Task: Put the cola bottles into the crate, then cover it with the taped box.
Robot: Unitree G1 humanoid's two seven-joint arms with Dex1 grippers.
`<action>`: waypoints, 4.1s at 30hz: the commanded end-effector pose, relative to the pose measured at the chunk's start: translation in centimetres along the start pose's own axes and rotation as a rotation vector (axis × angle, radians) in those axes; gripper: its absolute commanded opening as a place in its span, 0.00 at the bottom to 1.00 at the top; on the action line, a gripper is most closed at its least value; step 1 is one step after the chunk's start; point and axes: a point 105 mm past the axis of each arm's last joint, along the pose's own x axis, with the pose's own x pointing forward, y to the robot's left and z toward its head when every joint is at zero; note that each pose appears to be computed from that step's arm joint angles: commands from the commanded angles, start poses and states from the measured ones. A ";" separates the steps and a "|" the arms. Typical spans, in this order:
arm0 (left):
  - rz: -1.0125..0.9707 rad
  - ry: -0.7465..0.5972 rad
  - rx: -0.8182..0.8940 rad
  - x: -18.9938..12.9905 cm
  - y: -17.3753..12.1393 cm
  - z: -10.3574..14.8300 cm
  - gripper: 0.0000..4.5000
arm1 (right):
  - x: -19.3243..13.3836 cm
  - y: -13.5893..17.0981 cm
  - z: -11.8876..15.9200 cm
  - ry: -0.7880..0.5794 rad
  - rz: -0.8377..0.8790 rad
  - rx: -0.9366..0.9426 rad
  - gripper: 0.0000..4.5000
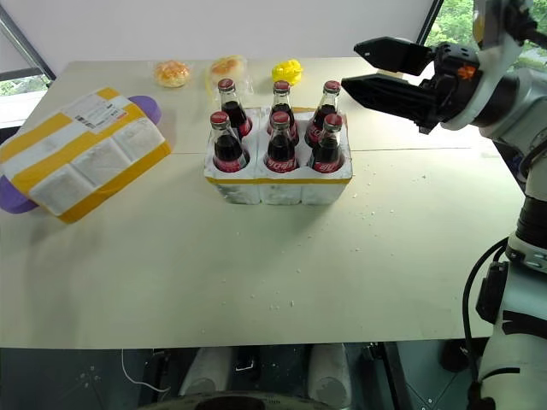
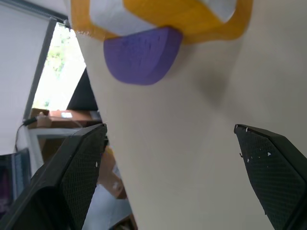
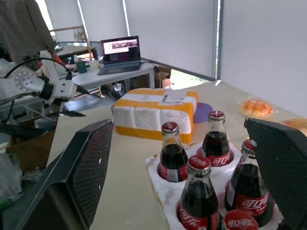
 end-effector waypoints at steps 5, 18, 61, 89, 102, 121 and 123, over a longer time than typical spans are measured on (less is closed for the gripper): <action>0.071 0.002 0.149 5.0 -0.2 -0.5 1.00 | -1.3 2.5 1.4 0.064 0.073 -0.082 0.99; 0.188 -0.040 0.296 10.6 0.8 0.7 1.00 | -2.2 4.5 1.4 0.130 0.034 -0.092 0.99; 0.102 -1.013 0.352 1.4 5.1 33.4 0.11 | -4.5 3.8 -0.6 0.222 -0.154 -0.082 1.00; 0.124 -1.030 0.763 1.6 -1.9 33.6 0.11 | -4.3 3.4 -0.8 0.170 -0.176 -0.079 1.00; 0.054 -0.950 0.743 2.7 -3.1 30.5 0.84 | -4.8 2.9 -1.1 0.189 -0.200 -0.078 1.00; -1.019 -0.844 -0.337 -3.5 -0.6 21.1 0.84 | -5.9 1.5 -3.7 0.284 -0.197 -0.024 1.00; -1.052 -0.818 -0.316 -3.7 -1.0 20.6 0.84 | -6.0 1.4 -4.5 0.314 -0.192 -0.017 1.00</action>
